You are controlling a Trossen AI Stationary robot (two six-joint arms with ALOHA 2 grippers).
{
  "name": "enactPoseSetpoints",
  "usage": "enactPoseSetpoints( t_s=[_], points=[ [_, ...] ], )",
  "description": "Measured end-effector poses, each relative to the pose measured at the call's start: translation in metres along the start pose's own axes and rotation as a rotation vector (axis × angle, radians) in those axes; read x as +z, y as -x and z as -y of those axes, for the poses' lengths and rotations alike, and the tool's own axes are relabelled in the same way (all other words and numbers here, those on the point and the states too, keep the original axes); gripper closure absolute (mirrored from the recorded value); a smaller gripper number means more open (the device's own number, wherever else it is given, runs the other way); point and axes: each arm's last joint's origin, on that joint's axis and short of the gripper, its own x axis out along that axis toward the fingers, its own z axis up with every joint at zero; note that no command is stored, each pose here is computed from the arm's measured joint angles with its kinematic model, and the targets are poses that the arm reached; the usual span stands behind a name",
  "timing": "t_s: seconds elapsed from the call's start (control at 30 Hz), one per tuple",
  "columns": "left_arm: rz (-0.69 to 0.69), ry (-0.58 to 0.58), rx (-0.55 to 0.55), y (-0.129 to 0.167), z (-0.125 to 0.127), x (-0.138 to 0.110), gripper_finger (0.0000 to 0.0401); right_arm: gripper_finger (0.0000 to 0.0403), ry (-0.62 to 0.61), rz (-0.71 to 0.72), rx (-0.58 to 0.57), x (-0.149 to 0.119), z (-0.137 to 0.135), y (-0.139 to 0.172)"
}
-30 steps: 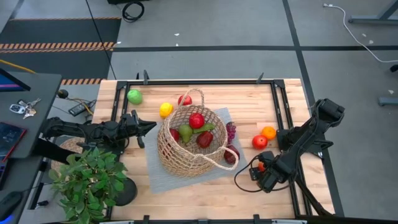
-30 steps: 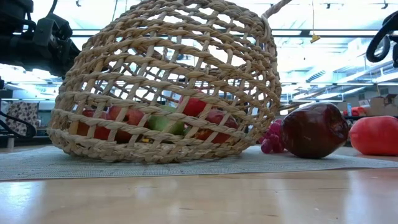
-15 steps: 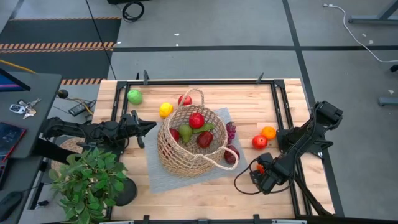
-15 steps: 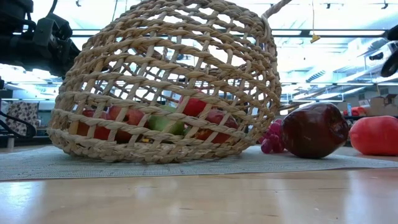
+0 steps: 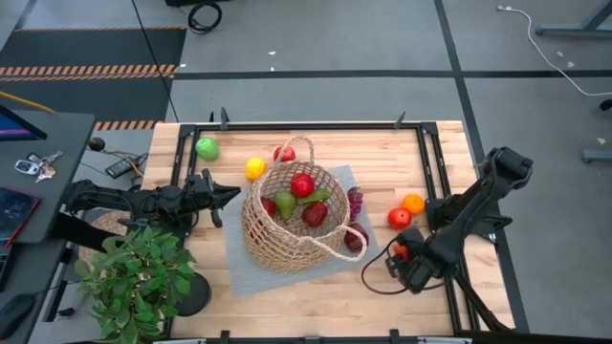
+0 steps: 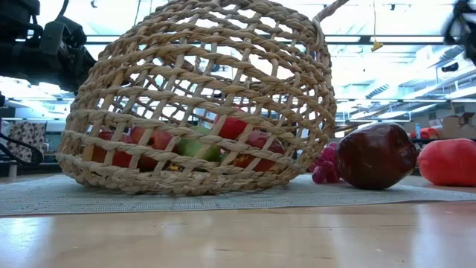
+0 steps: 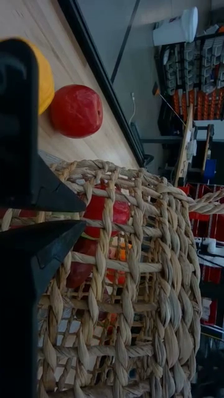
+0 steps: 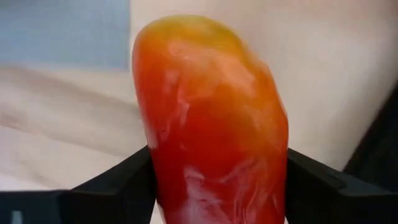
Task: Build produce basket
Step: Put the mango into the basket
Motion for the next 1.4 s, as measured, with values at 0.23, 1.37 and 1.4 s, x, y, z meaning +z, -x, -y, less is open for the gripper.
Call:
enactPoseSetpoints(
  t_s=[0.23, 1.37, 1.4],
  points=[
    [0.0, 0.0, 0.0, 0.0, 0.0, 0.0, 0.0366, 0.0129, 0.041, 0.2, 0.123, 0.022, 0.019, 0.048],
    [-0.001, -0.001, 0.0, 0.0, 0.0, 0.0, 0.0363, 0.0126, 0.85, 1.016, 0.641, 0.177, -0.015, 0.142],
    [0.0, 0.0, 0.0, 0.0, 0.0, 0.0, 0.0364, 0.0126, 0.882, 1.07, 0.628, 0.18, -0.018, 0.144]
  ],
)
